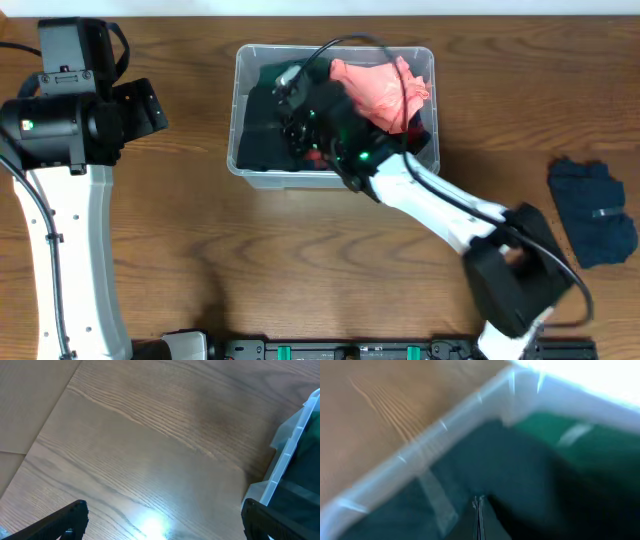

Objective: Pack container
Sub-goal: 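Press the black garment flat in the bin with the right gripper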

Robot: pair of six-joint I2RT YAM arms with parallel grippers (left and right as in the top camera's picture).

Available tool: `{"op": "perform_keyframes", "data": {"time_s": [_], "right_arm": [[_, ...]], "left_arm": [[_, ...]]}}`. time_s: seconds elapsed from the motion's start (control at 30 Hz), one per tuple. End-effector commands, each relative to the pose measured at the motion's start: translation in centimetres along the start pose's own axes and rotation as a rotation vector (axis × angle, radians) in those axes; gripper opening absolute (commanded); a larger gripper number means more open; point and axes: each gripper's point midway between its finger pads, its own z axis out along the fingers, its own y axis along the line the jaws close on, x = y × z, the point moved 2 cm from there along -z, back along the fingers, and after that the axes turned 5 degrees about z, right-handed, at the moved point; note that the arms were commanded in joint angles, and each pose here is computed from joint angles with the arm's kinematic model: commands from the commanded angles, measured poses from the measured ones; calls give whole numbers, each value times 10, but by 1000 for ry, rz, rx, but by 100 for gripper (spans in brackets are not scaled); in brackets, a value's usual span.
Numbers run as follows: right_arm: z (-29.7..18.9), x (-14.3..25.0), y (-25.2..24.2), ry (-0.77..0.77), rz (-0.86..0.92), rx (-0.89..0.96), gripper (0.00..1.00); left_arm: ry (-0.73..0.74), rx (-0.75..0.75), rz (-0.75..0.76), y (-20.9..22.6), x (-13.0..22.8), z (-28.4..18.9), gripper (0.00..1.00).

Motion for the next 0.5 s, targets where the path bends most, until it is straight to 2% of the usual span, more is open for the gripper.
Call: {"op": "perform_keyframes", "data": {"time_s": [0.0,0.23,0.47], "right_arm": [[24,37,-18,95,-5,66,1],[37,84,-44,238,13,145,1],[33,74,-43,228,20,147,1]], "left_arm": [[-6,-13,-6,3,-1,-2,98],[-6,-13,-6,3,-1,-2,98],[-6,-13,-6,3,-1,-2,98]]}}
